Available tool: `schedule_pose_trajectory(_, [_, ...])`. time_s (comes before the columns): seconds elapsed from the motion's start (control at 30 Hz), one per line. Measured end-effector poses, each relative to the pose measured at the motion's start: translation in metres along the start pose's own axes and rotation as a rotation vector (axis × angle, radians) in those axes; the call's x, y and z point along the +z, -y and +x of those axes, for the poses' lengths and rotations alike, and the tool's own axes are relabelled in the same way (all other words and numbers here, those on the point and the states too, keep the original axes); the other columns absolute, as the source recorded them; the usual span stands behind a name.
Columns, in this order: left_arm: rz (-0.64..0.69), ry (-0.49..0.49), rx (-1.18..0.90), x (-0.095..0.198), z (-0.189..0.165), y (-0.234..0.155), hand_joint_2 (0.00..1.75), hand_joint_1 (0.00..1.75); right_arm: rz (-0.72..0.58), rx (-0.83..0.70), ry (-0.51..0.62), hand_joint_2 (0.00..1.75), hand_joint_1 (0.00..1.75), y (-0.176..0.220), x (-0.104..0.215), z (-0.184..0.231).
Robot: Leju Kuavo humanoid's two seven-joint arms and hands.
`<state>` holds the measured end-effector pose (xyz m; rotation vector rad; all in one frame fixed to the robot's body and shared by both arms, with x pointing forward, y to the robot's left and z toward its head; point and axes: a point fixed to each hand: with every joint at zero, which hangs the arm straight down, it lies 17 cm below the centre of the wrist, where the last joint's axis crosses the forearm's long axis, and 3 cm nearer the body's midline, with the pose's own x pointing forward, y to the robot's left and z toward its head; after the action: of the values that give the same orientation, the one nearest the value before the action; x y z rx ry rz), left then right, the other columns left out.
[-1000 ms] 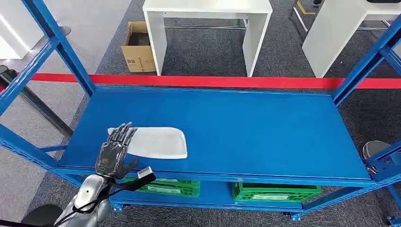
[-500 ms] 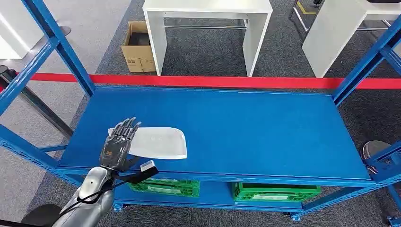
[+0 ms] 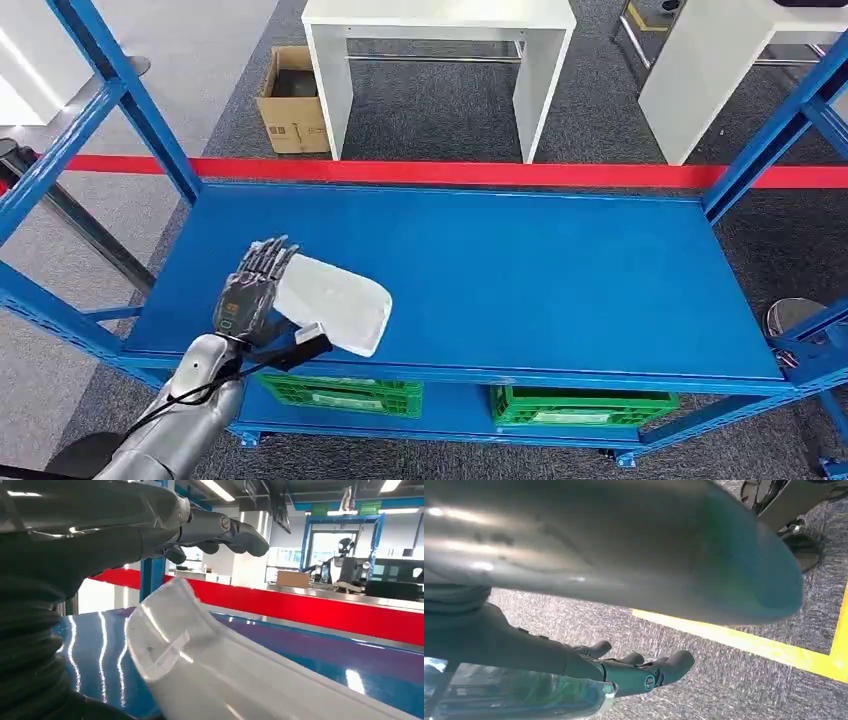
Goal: Take the parts from the cabinet and place them on the table.
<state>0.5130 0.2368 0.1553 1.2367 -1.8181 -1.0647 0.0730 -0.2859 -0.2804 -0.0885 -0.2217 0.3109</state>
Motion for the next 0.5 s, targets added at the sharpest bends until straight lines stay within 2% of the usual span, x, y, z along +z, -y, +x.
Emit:
schedule_pose_trajectory(0.33, [-0.008, 0.002, -0.006, -0.0028, -0.0015, 0.0026, 1.75, 0.02, 0.001, -0.001, 0.002, 0.0, 0.0, -0.0009, 0.0001, 0.0007])
schedule_pose_trajectory(0.37, [-0.009, 0.001, -0.007, -0.0029, -0.0018, 0.0029, 1.75, 1.57, 0.001, -0.001, 0.005, 0.0, 0.0, -0.0009, 0.0001, 0.0011])
schedule_pose_trajectory(0.5, [-0.026, -0.006, -0.001, 0.0013, -0.0053, 0.0075, 1.75, 1.75, 0.001, -0.001, 0.019, 0.0, 0.0, -0.001, 0.0001, 0.0034])
